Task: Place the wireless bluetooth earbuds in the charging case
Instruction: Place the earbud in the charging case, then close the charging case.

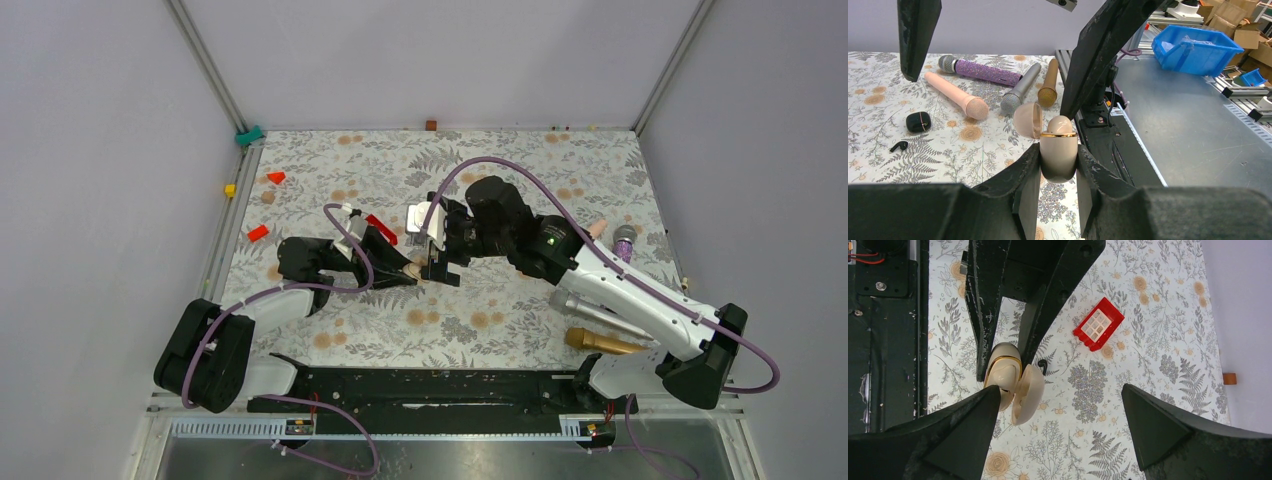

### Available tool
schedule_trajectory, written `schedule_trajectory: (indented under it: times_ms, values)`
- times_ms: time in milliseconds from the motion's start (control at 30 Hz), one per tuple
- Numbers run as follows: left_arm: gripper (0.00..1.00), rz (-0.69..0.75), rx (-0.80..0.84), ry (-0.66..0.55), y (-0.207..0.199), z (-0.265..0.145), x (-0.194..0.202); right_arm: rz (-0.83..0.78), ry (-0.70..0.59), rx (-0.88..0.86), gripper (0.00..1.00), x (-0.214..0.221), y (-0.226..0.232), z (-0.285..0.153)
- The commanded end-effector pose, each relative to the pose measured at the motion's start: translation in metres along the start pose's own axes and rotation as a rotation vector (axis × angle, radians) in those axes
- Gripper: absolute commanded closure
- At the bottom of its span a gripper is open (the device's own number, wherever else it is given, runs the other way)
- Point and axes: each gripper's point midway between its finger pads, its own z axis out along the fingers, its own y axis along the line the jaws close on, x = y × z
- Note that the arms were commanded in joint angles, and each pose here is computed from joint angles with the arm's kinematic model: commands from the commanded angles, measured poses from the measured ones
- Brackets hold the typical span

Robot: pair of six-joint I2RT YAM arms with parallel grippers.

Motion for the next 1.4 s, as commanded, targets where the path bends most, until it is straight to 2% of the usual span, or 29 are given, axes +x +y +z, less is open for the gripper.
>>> schedule_trajectory:
  times_ms: [0,300,533,667,767,900,1067,1200,1367]
  values:
    - [1.00,0.085,0.027,-0.006,-0.002,0.003,-0.011,0.001,-0.045,0.017,0.01,-0.015,-0.003,-0.009]
    - [1.00,0.088,0.026,-0.005,-0.002,0.003,-0.010,0.007,-0.066,0.200,0.01,-0.022,-0.034,-0.045]
    - [1.00,0.088,0.026,-0.005,-0.002,0.003,-0.010,0.078,-0.037,0.341,0.01,0.014,-0.064,-0.032]
    - [1.00,0.089,0.028,-0.006,-0.003,0.003,-0.010,0.093,0.000,0.269,0.01,0.029,-0.054,-0.010]
    - [1.00,0.094,0.028,-0.005,-0.003,0.003,-0.010,0.104,-0.014,0.160,0.01,0.025,-0.036,-0.005]
    - [1.00,0.090,0.016,-0.010,0.000,0.003,-0.008,0.074,-0.139,-0.046,0.01,-0.010,0.003,-0.026]
    - [1.00,0.082,-0.009,-0.018,0.008,0.003,-0.007,0.088,-0.275,-0.152,0.01,-0.041,0.023,-0.062]
    - [1.00,0.049,-0.059,-0.025,0.021,0.003,-0.008,0.104,-0.205,-0.020,0.01,-0.021,0.000,-0.058]
    - [1.00,0.062,-0.262,0.015,0.063,-0.016,-0.007,0.179,-0.106,0.216,0.01,0.007,-0.039,-0.058]
